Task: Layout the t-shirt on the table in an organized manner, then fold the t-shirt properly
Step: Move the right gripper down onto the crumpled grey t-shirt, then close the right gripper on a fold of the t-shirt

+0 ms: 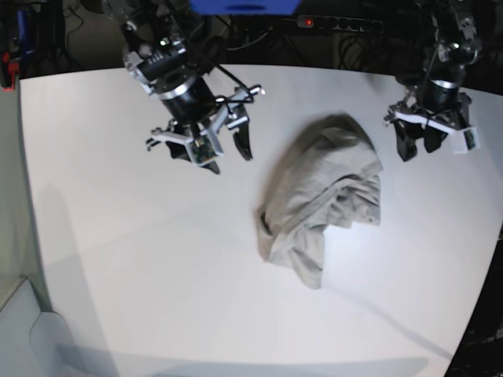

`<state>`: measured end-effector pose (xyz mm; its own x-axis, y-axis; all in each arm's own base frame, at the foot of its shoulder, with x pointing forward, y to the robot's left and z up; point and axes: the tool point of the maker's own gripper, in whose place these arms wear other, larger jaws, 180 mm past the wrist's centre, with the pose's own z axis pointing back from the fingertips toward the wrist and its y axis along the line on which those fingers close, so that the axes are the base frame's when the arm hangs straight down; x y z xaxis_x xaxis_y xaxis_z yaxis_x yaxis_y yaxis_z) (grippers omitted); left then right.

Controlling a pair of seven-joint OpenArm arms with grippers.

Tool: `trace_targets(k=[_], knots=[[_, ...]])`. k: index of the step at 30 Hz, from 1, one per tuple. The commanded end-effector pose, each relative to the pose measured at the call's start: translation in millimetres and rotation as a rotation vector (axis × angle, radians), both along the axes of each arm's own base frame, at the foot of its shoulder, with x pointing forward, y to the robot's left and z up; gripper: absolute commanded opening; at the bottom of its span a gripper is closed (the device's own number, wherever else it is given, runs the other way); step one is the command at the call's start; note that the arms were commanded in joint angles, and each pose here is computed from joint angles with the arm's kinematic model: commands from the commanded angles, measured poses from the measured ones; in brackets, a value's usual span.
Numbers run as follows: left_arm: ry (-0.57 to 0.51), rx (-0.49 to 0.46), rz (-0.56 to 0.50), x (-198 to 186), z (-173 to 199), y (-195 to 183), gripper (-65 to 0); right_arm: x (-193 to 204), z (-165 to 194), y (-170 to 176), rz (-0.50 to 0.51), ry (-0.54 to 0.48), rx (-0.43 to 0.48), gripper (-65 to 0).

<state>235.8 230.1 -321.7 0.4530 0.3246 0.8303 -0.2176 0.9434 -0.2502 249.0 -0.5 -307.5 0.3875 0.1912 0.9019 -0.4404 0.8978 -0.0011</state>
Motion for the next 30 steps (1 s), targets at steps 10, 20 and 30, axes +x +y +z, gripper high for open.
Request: trace_targets(k=[10,20,30], knots=[[0.006,0.016,0.036,-9,0,13,-32.4,37,27,13,0.07,-0.138,-0.028,-32.0],[0.085,0.043,0.088,-45,-12,33,-32.5,64,13,76,0.292,-0.155,-0.087,-31.9],[0.133,0.006,0.176,-74,-24,37,-32.5,111,12,96,0.317,-0.164,-0.132,-31.9]])
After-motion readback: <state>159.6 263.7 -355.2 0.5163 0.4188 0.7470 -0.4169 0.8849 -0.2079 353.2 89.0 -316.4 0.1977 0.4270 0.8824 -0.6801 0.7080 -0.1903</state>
